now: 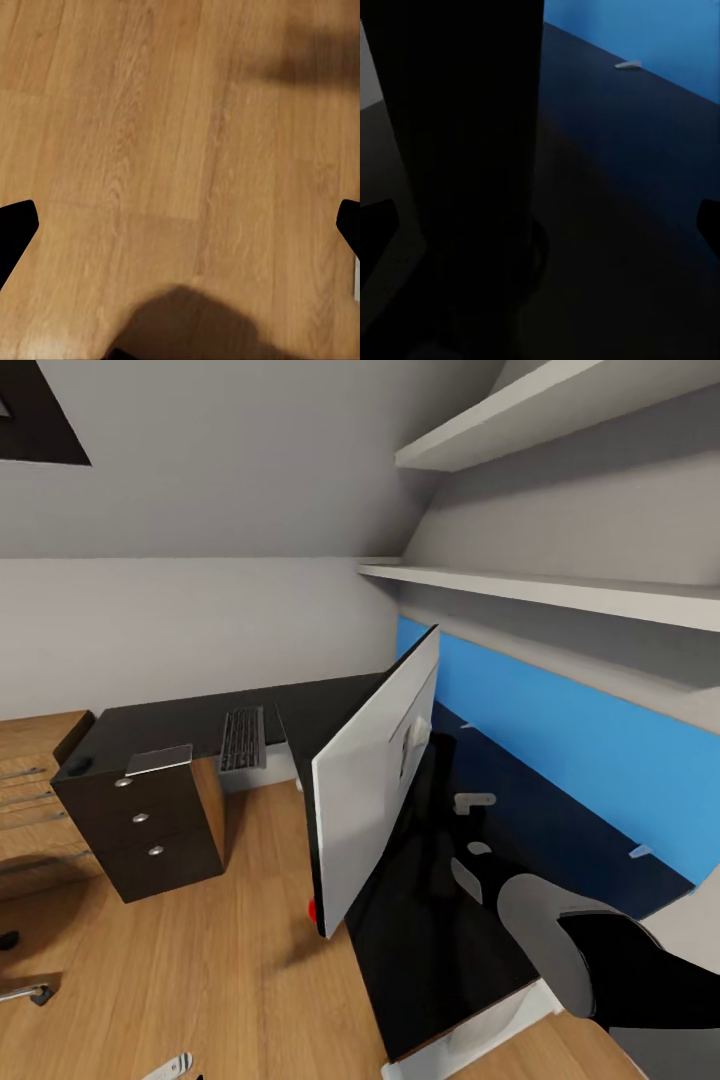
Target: In the bedroom, organize the workspace by keeping the computer under the desk, ensuring the monitor is on the desk, placing the keyboard on the desk next to the monitor, placing the mouse on the desk next to the keyboard, moving the folder from the swivel chair onto the desk next to the mouse, stacking the notebook on top of the folder with the pen on top of the notebook, and positioning the swivel chair next to the desk.
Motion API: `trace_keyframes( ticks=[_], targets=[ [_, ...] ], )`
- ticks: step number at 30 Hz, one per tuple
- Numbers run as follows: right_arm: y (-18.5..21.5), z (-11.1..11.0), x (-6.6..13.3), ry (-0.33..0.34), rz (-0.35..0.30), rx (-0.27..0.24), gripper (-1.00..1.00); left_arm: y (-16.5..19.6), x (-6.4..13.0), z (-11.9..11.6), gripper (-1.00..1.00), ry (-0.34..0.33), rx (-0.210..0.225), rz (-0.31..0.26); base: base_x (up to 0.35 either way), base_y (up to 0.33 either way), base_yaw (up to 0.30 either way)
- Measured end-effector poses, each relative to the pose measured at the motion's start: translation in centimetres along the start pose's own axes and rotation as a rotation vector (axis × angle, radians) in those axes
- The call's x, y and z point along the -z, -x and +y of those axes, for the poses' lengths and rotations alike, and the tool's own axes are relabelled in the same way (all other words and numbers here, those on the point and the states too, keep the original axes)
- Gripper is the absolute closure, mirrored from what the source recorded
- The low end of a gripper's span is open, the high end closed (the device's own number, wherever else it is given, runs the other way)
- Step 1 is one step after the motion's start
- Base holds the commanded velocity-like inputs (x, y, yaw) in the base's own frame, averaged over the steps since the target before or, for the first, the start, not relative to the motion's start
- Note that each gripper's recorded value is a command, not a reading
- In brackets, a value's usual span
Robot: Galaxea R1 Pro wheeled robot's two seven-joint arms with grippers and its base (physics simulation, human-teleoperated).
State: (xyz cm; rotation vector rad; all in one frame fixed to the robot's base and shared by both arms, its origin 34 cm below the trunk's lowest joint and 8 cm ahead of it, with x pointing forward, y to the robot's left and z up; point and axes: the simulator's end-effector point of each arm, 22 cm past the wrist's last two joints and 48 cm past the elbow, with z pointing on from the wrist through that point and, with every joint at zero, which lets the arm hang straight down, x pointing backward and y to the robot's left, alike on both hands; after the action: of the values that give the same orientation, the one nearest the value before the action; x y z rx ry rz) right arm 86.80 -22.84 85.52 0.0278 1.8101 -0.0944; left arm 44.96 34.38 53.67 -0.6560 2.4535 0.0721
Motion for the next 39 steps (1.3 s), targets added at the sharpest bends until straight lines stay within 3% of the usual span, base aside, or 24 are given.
trace_keyframes(
  ticks=[28,29,32,39],
  targets=[
    [0.05,-0.21,-0.03,-0.005,-0.002,-0.005,-1.00,-0.02,0.00,0.00,-1.00,0.000,0.000,0.000,0.059,0.013,0.000],
    [0.05,-0.21,-0.03,-0.005,-0.002,-0.005,1.00,-0.02,0.00,0.00,-1.00,0.000,0.000,0.000,0.000,0.000,0.000],
    [0.10,0.02,-0.02,0.004,-0.003,0.009,1.00,-0.02,0.00,0.00,-1.00,0.000,0.000,0.000,0.000,0.000,0.000],
    [0.08,-0.34,-0.03,-0.011,-0.002,-0.013,1.00,0.00,0.00,0.00,-1.00,0.000,0.000,0.000,0.000,0.000,0.000]
  ],
)
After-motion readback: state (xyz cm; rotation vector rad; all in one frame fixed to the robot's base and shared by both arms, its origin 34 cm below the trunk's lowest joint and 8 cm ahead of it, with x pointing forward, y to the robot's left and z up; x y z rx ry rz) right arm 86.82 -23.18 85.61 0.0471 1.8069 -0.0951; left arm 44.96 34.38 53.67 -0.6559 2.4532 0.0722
